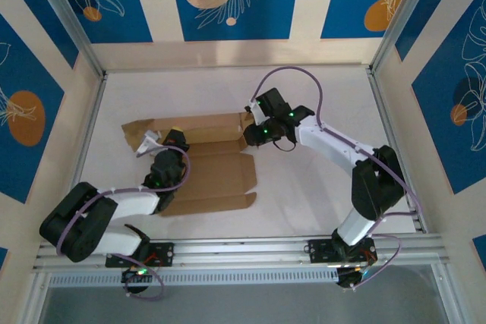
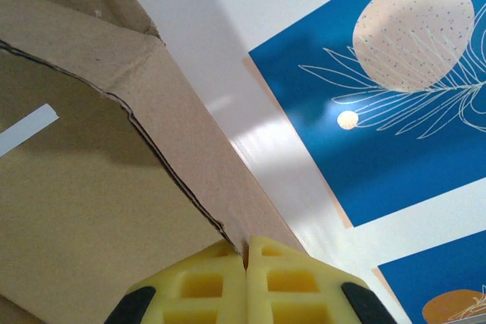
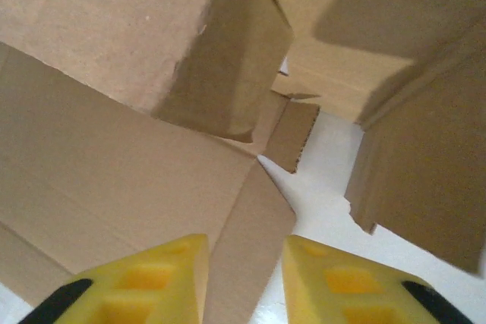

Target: Fold the paper box

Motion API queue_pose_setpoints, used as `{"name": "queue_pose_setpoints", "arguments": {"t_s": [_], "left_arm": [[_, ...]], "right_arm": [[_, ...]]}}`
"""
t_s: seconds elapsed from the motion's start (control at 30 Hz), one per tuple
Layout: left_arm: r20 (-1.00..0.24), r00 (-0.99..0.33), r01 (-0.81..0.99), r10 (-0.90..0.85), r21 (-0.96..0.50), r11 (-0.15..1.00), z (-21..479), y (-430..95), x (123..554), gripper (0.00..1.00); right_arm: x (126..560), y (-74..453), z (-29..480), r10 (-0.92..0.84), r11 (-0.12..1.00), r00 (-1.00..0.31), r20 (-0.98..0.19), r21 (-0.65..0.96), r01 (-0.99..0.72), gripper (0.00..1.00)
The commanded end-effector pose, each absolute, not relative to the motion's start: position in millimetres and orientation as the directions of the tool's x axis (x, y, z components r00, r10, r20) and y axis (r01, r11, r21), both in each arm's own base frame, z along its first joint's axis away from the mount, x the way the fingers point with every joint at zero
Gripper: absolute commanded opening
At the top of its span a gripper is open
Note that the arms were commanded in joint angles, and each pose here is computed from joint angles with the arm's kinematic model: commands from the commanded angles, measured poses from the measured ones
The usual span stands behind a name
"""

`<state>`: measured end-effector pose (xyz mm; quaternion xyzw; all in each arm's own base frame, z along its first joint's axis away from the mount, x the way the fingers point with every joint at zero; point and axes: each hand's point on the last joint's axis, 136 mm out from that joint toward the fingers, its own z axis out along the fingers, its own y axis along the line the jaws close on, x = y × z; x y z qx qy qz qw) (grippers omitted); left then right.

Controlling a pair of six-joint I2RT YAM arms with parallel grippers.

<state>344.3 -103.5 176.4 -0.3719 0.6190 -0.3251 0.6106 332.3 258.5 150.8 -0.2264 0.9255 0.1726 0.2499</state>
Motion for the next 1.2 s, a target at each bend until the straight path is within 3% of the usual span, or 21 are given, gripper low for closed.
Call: {"name": "queue_pose_setpoints", "arguments": {"t_s": [0.0, 0.13, 0.43, 0.63, 0.83, 0.87, 0.9, 1.17], "left_arm": [[-0.569, 0.02, -0.086, -0.822, -0.82, 0.565, 172, -99, 338, 0.0], [-0.58, 0.013, -0.101, -0.815, -0.811, 0.576, 169, -98, 336, 0.0], [-0.587, 0.02, -0.103, -0.809, -0.806, 0.582, 174, -96, 336, 0.0], [-0.582, 0.016, -0.118, -0.813, -0.808, 0.577, 169, -95, 335, 0.0], [-0.574, 0.008, -0.106, -0.819, -0.815, 0.57, 167, -98, 336, 0.0], [-0.575, 0.008, -0.107, -0.818, -0.814, 0.571, 167, -97, 336, 0.0], [-0.574, 0.008, -0.107, -0.819, -0.815, 0.57, 167, -97, 336, 0.0], [-0.575, 0.003, -0.108, -0.818, -0.813, 0.572, 165, -99, 338, 0.0]], "right_arm": [[349, 233, 197, -0.365, 0.851, -0.598, -0.714, 0.005, -0.525, 0.45], [366, 230, 211, -0.492, 0.78, -0.423, -0.761, -0.169, -0.603, 0.57], [380, 236, 174, -0.668, 0.634, -0.484, -0.565, -0.092, -0.767, 0.57], [365, 254, 162, -0.679, 0.564, -0.479, -0.556, 0.023, -0.826, 0.56], [385, 252, 144, -0.742, 0.531, -0.428, -0.516, -0.063, -0.845, 0.58], [390, 249, 140, -0.756, 0.53, -0.421, -0.501, -0.09, -0.843, 0.66], [394, 247, 137, -0.767, 0.524, -0.416, -0.489, -0.102, -0.846, 0.68], [391, 269, 150, -0.777, 0.425, -0.317, -0.544, -0.081, -0.902, 0.64]]}}
